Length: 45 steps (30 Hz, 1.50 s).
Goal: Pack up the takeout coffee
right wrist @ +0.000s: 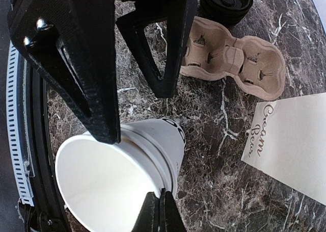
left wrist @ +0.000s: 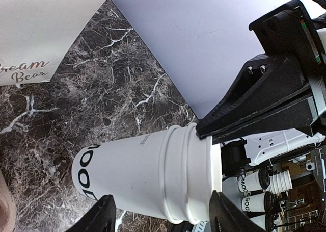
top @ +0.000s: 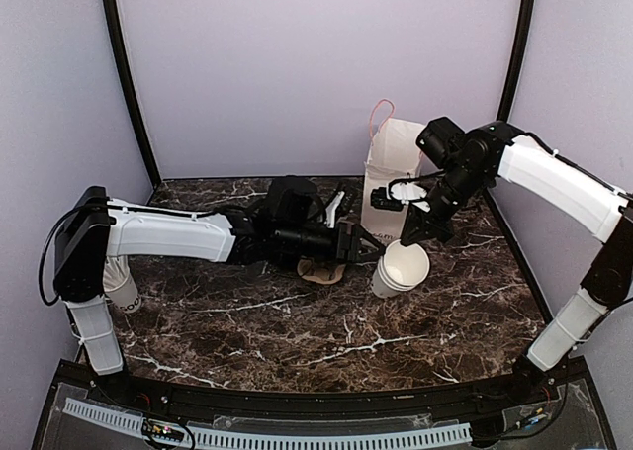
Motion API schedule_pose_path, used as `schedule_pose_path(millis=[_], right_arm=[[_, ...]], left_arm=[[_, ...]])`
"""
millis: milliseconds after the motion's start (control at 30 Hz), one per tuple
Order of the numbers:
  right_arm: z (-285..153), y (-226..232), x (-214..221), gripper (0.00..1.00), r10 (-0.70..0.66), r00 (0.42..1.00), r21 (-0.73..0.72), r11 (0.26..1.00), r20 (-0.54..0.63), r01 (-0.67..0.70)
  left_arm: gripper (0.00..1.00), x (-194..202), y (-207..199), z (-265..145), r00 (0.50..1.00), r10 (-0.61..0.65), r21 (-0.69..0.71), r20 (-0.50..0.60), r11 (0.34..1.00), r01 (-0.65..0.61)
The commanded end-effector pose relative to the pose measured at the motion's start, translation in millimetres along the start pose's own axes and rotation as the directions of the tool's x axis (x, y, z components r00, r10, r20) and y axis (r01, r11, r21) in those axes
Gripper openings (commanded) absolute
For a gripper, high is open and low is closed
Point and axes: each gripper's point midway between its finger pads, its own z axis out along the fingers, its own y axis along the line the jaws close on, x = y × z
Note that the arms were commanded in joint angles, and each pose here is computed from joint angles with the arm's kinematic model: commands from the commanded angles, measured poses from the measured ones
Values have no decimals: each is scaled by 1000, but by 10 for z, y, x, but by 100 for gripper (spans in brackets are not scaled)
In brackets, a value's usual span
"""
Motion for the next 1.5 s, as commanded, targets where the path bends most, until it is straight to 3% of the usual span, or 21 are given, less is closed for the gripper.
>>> schedule_pose_path(millis=[0, 400, 833, 1033, 1233, 1467], right_arm=[[-109, 83, -276, 0, -63, 989, 2, 998, 134, 63], [-42, 90, -236, 0, -64, 991, -7, 998, 121, 65], [-466, 101, -617, 0, -103, 964, 22, 995, 245, 101], [-412, 168, -526, 0, -93, 974, -28, 995, 208, 101], [-212, 11, -364, 0, -54, 989, 22, 998, 138, 51], [-13, -108, -229, 0, -8, 993, 1, 1000, 121, 8]], left_arm=[[64, 122, 160, 62, 998, -40, -36, -47, 999, 38], [64, 109, 267, 36, 998, -59, -32, -31, 998, 58], [63, 152, 624, 47, 997, -70, -179, -20, 982, 65], [63, 95, 720, 65, 997, -75, -205, -10, 976, 71], [63, 10, 694, 25, 999, -43, -223, 0, 974, 41], [63, -137, 694, -284, 997, 33, -322, 64, 947, -10]])
